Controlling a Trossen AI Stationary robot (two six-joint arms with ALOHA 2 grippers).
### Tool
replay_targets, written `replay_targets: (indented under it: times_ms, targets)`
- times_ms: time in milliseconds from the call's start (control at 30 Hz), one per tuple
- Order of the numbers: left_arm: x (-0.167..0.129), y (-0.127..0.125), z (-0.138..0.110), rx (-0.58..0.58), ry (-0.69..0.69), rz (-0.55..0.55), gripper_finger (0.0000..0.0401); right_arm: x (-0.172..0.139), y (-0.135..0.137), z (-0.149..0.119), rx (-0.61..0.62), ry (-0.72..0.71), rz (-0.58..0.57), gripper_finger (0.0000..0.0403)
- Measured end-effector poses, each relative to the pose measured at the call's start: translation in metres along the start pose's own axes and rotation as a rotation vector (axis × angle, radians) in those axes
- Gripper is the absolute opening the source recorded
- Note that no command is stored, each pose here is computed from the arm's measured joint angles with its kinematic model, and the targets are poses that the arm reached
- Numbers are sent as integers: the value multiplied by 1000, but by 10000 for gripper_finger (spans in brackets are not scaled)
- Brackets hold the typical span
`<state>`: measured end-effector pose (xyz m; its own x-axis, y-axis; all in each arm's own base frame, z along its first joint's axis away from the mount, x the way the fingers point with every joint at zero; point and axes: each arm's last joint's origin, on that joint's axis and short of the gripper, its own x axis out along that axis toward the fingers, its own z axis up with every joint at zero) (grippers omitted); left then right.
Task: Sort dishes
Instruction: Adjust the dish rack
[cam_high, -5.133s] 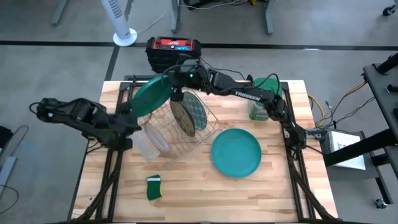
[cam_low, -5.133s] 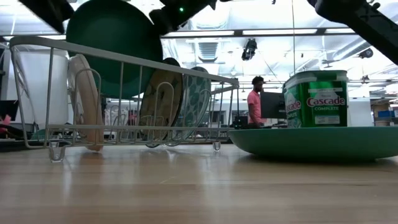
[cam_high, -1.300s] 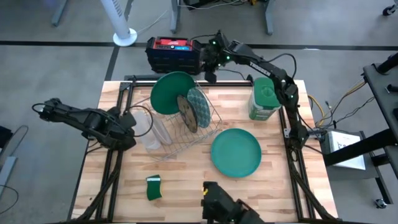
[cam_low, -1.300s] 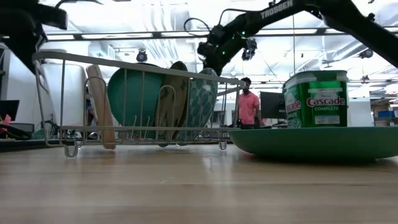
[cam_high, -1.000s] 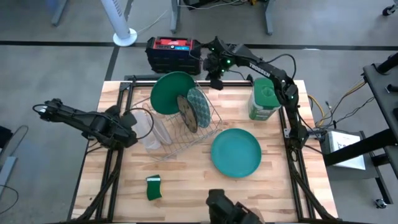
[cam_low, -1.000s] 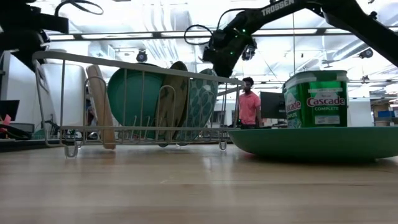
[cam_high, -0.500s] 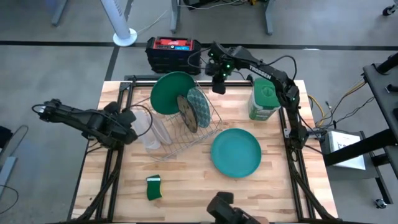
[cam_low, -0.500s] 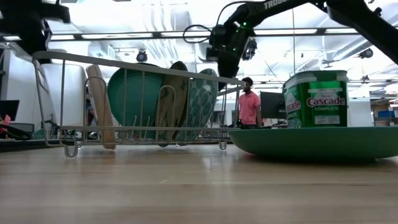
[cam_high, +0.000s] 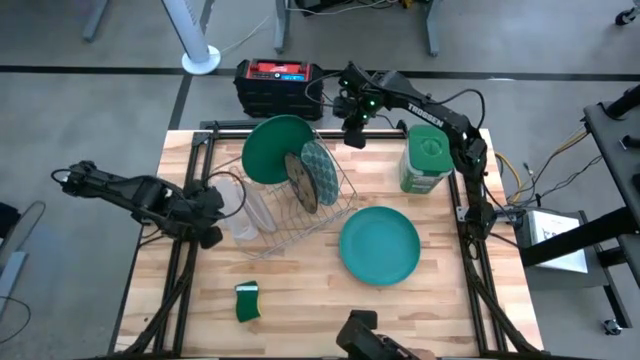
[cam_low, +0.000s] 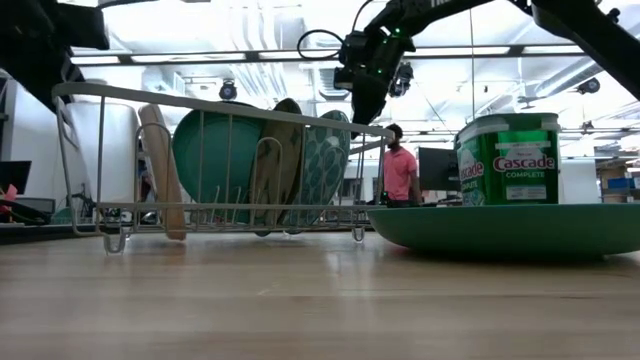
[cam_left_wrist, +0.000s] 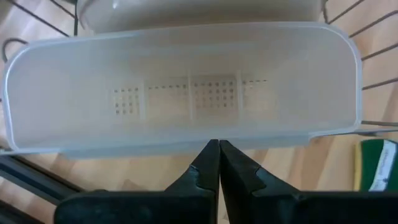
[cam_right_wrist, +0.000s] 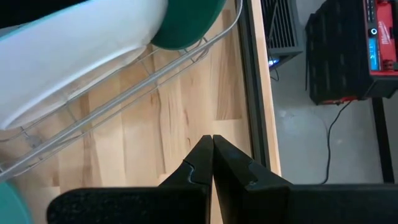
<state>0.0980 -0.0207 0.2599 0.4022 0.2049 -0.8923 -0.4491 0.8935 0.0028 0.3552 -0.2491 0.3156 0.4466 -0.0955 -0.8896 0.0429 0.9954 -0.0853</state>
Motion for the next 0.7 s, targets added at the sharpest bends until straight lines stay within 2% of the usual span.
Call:
replay_targets:
  times_ms: [200, 433, 600, 700]
  targets:
    - [-2, 2, 0, -4, -11, 44, 0, 0, 0, 0, -2, 0, 2, 0]
    - [0, 17, -13, 1, 59, 248, 0, 1, 1, -2, 52, 18, 9, 0]
    - [-2, 16, -10, -17, 20, 243, 0, 0, 0, -11, 136, 185, -140, 0]
    - [-9, 15, -5, -38, 6, 204, 0, -4, 2, -17, 146, 247, -132, 0]
